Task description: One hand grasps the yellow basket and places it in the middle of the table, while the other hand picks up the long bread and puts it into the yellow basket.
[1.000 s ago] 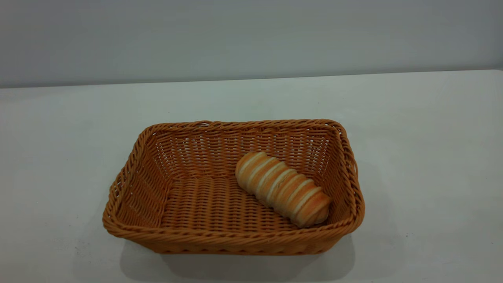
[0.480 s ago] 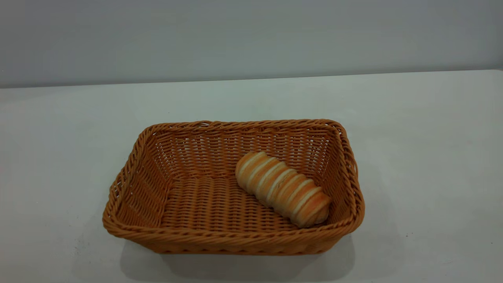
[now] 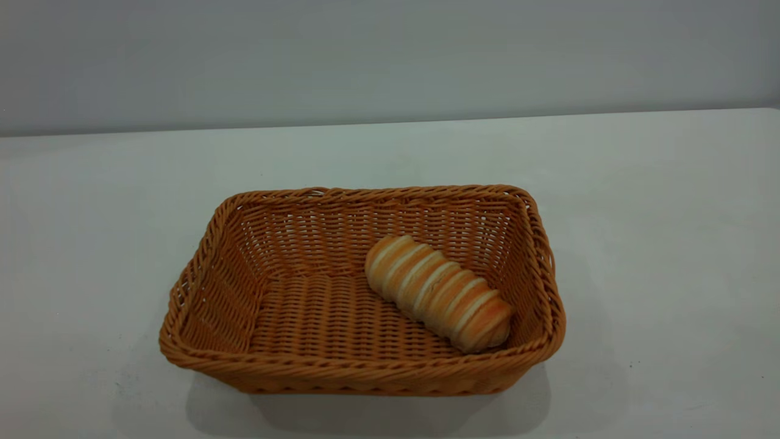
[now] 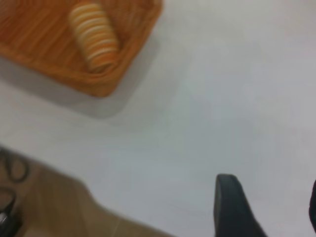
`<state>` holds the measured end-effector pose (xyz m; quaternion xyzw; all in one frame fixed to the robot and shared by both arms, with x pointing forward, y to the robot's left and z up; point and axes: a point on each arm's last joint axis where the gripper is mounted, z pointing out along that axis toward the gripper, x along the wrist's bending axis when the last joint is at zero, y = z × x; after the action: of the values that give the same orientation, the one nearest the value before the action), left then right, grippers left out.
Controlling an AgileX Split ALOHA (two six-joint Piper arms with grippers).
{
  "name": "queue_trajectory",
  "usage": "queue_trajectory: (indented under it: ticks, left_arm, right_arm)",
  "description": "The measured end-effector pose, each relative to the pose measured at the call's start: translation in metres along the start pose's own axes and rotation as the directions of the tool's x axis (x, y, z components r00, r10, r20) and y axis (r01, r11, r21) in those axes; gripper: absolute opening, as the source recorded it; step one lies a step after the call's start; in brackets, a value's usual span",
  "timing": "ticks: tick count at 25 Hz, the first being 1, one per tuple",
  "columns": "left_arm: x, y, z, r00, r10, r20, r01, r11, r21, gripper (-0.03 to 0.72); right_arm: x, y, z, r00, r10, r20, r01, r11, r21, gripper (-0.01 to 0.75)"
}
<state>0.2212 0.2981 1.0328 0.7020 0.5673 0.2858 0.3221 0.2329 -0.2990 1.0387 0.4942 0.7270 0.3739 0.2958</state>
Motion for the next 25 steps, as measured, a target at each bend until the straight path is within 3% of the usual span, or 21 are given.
queue_trajectory:
  ticks: [7,25]
  left_arm:
    - [-0.0014,0.0000,0.0000,0.997,-0.046,-0.056,0.046,0.999,-0.002,0.584]
    - [-0.0014,0.0000,0.0000,0.997,-0.046,-0.056,0.046,0.999,-0.002,0.584]
  right_arm:
    - [0.0014,-0.0009,-0.0012,0.984,0.097,0.151,-0.096,0.995,-0.012,0.413]
    - [0.0020,-0.0007,-0.0009,0.971,0.130,0.199,-0.130,0.991,-0.014,0.413]
